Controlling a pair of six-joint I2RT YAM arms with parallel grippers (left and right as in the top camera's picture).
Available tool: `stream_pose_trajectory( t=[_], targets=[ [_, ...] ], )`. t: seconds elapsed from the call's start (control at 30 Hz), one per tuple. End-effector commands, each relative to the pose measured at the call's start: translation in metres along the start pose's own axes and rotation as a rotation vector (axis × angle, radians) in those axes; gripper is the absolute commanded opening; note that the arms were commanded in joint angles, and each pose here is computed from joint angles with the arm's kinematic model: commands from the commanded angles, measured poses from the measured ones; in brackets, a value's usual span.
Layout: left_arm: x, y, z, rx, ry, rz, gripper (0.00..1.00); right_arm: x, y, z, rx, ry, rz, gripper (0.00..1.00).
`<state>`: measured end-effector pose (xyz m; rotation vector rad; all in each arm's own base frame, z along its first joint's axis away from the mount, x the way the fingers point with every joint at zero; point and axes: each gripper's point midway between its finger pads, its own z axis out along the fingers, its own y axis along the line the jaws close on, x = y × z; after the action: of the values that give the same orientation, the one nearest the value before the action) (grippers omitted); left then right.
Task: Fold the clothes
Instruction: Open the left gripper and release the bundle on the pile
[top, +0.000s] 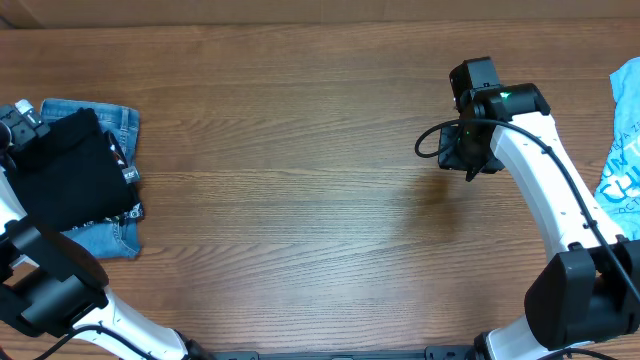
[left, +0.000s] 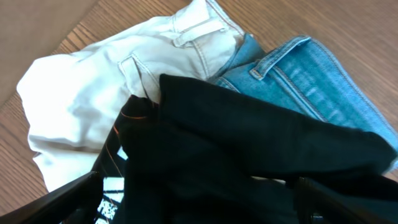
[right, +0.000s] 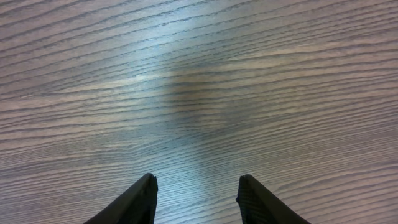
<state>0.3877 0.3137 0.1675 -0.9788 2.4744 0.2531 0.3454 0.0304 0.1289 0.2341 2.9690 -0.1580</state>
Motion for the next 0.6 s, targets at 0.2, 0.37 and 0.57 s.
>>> stream_pose_trajectory(
  t=[0.2,0.37,0.57],
  targets=[
    [0.009,-0.066,-0.092,0.335,-0.016,0.024,0.82,-0.009,0.001,-0.014,-0.024,-0.053,0.014,0.47],
    [0.043,-0.103,-0.108,0.491,0.111,0.056,0.72,-0.010,0.007,-0.015,-0.058,-0.053,0.014,0.52],
    [0.072,-0.163,-0.136,0.552,0.126,0.255,0.78,-0.029,0.032,-0.024,-0.193,-0.119,0.004,0.70]
  ],
)
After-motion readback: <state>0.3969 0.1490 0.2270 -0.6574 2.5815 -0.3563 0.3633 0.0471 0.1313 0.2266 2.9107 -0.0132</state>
